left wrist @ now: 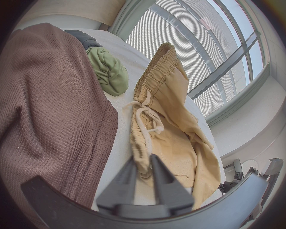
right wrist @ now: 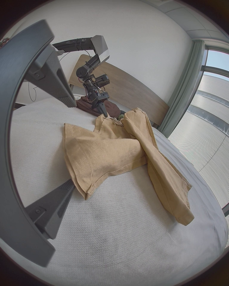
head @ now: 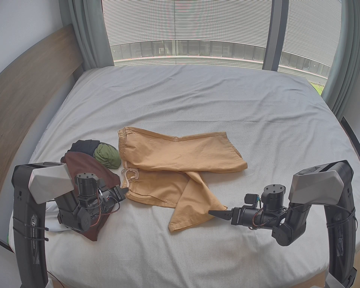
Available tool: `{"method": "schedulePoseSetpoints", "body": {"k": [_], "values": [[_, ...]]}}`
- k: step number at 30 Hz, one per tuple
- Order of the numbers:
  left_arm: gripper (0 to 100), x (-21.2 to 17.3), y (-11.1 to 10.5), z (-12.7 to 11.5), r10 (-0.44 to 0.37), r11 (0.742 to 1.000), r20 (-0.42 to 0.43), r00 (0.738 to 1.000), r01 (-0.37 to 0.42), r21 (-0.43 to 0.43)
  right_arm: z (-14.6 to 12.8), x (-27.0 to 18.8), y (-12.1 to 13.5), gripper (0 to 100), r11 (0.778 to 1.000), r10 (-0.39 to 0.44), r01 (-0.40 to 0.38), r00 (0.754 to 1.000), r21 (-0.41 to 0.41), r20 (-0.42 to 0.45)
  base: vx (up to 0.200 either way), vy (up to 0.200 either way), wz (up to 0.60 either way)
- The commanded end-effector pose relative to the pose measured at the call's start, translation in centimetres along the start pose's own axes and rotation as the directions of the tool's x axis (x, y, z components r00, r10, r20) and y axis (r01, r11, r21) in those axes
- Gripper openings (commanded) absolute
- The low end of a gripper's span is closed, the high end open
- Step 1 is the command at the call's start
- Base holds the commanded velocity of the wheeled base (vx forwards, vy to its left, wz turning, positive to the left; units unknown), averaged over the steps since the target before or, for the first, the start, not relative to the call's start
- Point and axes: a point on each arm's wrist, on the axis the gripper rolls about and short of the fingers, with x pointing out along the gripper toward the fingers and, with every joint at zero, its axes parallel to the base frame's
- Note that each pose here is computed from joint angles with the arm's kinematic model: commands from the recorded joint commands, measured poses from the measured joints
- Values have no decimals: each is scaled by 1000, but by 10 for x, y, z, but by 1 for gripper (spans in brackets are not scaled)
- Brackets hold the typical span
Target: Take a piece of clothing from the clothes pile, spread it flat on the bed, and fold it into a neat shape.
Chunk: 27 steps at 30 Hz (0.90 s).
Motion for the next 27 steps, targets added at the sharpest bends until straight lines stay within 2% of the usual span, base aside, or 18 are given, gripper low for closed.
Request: {"method": "schedulePoseSetpoints", "body": {"k": [1,15,18,22,23,27], "values": [[0,1,4,-3,6,1000,-6,1000,-6,-6,-2,1,0,100,1000,1,-1,1000,1,-6,0,0,0],[0,0,3,-4,-3,1000,2,1000,3,0,-6,6,4,100,1000,16,-16,1000,22,-16,0,0,0],[0,0,2,-4,-6,1000,5,1000,6,2,-1,7,6,100,999,36,-36,999,10,20,0,0,0],[0,0,2,-4,-8,1000,8,1000,8,3,-2,15,-3,100,1000,2,-3,999,14,54,0,0,0],[0,0,1,-4,-9,1000,7,1000,9,4,-3,16,-4,0,1000,-5,4,998,15,58,0,0,0],[0,-1,1,-5,-9,1000,7,1000,9,4,-1,16,-6,0,1000,-11,10,998,15,65,0,0,0]]}}
